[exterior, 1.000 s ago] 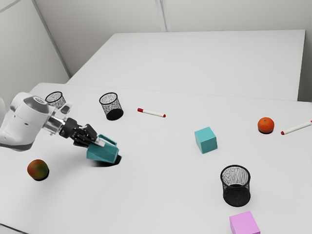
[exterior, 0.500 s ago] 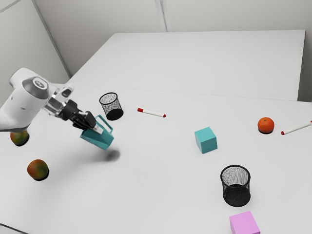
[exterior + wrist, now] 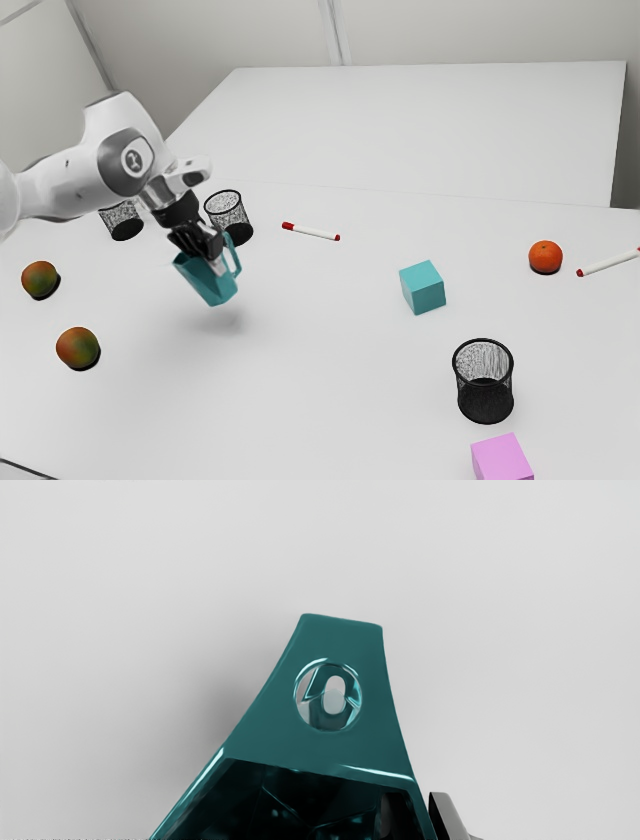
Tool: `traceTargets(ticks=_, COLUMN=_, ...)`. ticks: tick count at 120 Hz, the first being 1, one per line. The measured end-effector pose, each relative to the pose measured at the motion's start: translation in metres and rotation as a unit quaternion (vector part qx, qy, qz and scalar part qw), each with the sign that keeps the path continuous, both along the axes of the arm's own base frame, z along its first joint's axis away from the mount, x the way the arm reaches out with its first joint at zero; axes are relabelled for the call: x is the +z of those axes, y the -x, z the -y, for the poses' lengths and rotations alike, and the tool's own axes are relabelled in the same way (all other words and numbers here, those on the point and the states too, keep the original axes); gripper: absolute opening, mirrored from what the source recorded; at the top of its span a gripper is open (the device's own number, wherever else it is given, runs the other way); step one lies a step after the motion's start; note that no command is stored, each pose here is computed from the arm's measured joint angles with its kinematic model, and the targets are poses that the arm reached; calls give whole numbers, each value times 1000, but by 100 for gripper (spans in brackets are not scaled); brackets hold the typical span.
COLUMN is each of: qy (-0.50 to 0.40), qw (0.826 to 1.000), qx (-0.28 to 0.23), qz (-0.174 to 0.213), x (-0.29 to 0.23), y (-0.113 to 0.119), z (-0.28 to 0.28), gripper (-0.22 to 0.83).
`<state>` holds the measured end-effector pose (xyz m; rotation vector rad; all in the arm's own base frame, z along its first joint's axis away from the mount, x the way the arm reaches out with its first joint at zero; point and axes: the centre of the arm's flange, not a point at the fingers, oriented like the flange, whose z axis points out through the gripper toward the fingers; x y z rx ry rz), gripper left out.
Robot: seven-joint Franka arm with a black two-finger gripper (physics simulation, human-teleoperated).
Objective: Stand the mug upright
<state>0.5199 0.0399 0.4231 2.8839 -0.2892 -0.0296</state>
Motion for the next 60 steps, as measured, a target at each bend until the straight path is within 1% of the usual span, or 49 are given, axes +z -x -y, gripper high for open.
traceTargets(ticks=11, qy=-36, qw=999, qx=1, qz=4, x=7, y=3, z=12, gripper=-15)
traceTargets(ticks=34, qy=-96, qw=995, qx=22, qz=19, x=3, y=15, z=25, gripper=-16)
traceTargets(ticks=60, qy=-120, qw=991, qx=56, qz=28, x=-17, y=24, z=34, gripper=-16)
